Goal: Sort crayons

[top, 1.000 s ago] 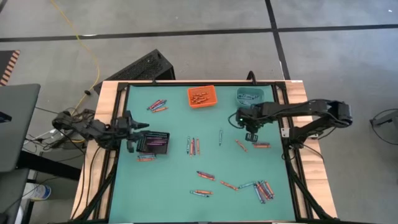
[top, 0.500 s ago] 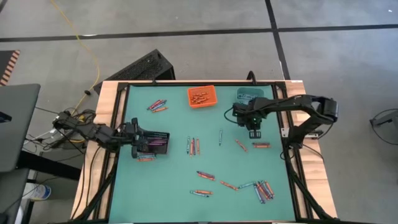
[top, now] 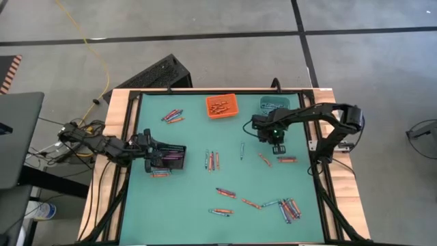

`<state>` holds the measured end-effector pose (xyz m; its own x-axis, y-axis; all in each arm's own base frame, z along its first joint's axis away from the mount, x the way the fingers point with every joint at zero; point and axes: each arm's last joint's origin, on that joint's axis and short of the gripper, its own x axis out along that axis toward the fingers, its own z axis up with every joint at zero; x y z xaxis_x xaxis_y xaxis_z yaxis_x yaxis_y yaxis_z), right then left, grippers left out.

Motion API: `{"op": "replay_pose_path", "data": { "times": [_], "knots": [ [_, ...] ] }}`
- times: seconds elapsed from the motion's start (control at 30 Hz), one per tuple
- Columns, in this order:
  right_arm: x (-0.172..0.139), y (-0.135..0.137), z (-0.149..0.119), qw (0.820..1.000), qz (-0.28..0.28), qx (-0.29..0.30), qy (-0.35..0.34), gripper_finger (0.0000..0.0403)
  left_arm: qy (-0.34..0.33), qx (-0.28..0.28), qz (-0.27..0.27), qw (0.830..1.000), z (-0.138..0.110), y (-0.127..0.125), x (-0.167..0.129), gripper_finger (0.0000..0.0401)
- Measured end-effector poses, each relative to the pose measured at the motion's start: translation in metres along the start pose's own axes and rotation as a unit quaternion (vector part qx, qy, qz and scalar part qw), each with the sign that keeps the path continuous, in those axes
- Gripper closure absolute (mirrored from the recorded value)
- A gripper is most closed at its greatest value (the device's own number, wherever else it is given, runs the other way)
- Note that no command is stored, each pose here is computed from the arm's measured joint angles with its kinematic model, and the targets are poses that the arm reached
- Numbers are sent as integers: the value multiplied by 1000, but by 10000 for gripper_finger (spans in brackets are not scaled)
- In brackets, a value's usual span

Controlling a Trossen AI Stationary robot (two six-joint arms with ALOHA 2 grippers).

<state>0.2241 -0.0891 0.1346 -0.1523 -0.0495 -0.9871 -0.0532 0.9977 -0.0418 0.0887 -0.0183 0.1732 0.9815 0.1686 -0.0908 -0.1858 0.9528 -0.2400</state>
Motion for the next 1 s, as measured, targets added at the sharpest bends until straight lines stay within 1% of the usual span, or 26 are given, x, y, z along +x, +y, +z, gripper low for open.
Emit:
{"op": "replay_pose_path", "data": {
  "times": [0.07,0.1,0.27,0.33,0.37,0.5,0.63,0.77,0.83,1.0],
  "knots": [
    [0,0,1,1000,3,-1,-5,386,0,0,0,1000,0,0,0,273],
    [0,0,0,1000,3,-1,-5,393,0,0,0,1000,0,0,0,273],
    [-11,4,-4,1000,-8,-8,-19,397,1,1,0,1000,0,0,0,273],
    [-25,5,-6,999,-21,-10,-38,400,2,1,-2,1000,0,0,0,273],
    [-33,5,-8,998,-31,-9,-49,400,1,1,-2,1000,0,0,0,273],
    [-60,-1,-21,992,-100,-10,-73,400,2,1,-2,1000,0,0,0,273],
    [-83,-17,-29,979,-166,-15,-118,400,2,1,-2,1000,0,0,0,273],
    [-90,-43,-33,965,-224,1,-138,401,2,1,-2,1000,0,0,0,273],
    [-89,-55,-35,962,-236,7,-133,401,2,1,-2,1000,0,0,0,273],
    [-75,-76,-36,966,-232,34,-113,398,2,1,-2,1000,-1,0,0,273]
  ]
}}
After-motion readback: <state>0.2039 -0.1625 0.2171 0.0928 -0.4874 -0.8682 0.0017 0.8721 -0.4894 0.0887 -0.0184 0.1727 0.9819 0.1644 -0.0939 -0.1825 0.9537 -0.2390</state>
